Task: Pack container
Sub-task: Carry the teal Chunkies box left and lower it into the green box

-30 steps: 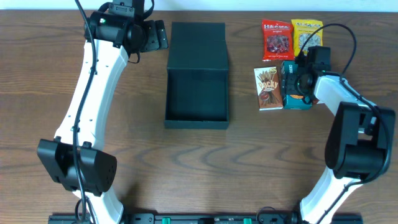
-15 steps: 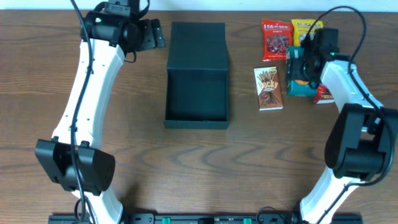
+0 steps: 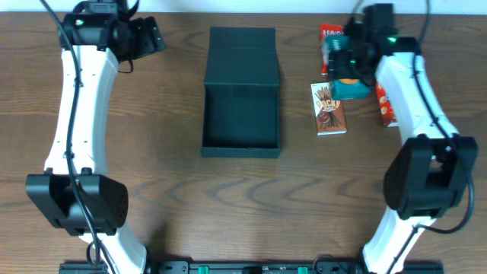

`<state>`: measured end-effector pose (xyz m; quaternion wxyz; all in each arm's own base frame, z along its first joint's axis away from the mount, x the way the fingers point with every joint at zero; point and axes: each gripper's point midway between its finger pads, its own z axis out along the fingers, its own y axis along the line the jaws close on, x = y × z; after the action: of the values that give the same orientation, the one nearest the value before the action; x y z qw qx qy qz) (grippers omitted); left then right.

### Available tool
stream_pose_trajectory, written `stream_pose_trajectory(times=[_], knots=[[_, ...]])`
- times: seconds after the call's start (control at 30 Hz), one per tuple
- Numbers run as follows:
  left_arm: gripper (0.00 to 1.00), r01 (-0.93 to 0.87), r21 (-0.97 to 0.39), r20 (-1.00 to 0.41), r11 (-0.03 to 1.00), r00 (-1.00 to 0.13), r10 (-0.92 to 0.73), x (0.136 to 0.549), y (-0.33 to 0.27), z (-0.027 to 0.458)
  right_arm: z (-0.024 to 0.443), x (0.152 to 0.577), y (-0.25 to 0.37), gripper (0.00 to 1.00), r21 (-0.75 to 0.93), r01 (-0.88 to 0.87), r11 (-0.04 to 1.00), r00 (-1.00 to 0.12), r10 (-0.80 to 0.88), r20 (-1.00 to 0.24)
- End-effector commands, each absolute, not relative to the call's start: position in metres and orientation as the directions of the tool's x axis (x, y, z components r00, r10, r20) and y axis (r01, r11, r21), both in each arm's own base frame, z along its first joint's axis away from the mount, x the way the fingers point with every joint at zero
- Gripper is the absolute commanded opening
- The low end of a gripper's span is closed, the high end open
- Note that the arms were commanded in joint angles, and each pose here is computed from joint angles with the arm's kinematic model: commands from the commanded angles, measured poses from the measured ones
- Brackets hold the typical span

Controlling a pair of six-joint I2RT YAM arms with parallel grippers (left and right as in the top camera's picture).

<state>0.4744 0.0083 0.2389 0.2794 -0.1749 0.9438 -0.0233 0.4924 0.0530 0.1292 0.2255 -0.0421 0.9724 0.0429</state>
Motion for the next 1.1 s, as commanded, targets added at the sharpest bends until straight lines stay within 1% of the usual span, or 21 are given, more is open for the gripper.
stream_pose_trajectory(times=[0.0,0.17,0.3,0.4,0.63,0.83,1.07], knots=[[0.95,-0.333,-0.131,-0.544,0.934,-0.763,-0.349,0.474,0.025,0.25,0.142,0.491,0.104,0.77,0.13,-0.125,0.984,-0.888,-0.053,-0.457],[0.95,-0.363,-0.132,-0.546,0.923,-0.75,-0.373,0.474,0.041,0.25,0.143,0.468,0.179,0.8,0.239,-0.194,0.952,-0.901,-0.076,-0.426],[0.95,-0.379,-0.134,-0.545,0.916,-0.743,-0.388,0.473,0.049,0.25,0.141,0.442,0.227,0.81,0.283,-0.184,0.941,-0.922,-0.066,-0.381],[0.95,-0.384,-0.134,-0.545,0.913,-0.741,-0.392,0.473,0.052,0.25,0.141,0.428,0.253,0.8,0.291,-0.202,0.935,-0.926,-0.085,-0.369],[0.95,-0.386,-0.134,-0.545,0.913,-0.741,-0.393,0.472,0.053,0.25,0.134,0.41,0.279,0.8,0.256,-0.118,0.959,-0.934,-0.02,-0.357],[0.95,-0.387,-0.132,-0.54,0.912,-0.744,-0.394,0.471,0.053,0.249,0.105,0.388,0.298,0.78,0.256,-0.024,0.966,-0.966,0.043,-0.254],[0.95,-0.388,-0.13,-0.534,0.913,-0.748,-0.394,0.469,0.053,0.248,0.092,0.373,0.312,0.77,0.241,-0.053,0.969,-0.975,0.002,-0.223]])
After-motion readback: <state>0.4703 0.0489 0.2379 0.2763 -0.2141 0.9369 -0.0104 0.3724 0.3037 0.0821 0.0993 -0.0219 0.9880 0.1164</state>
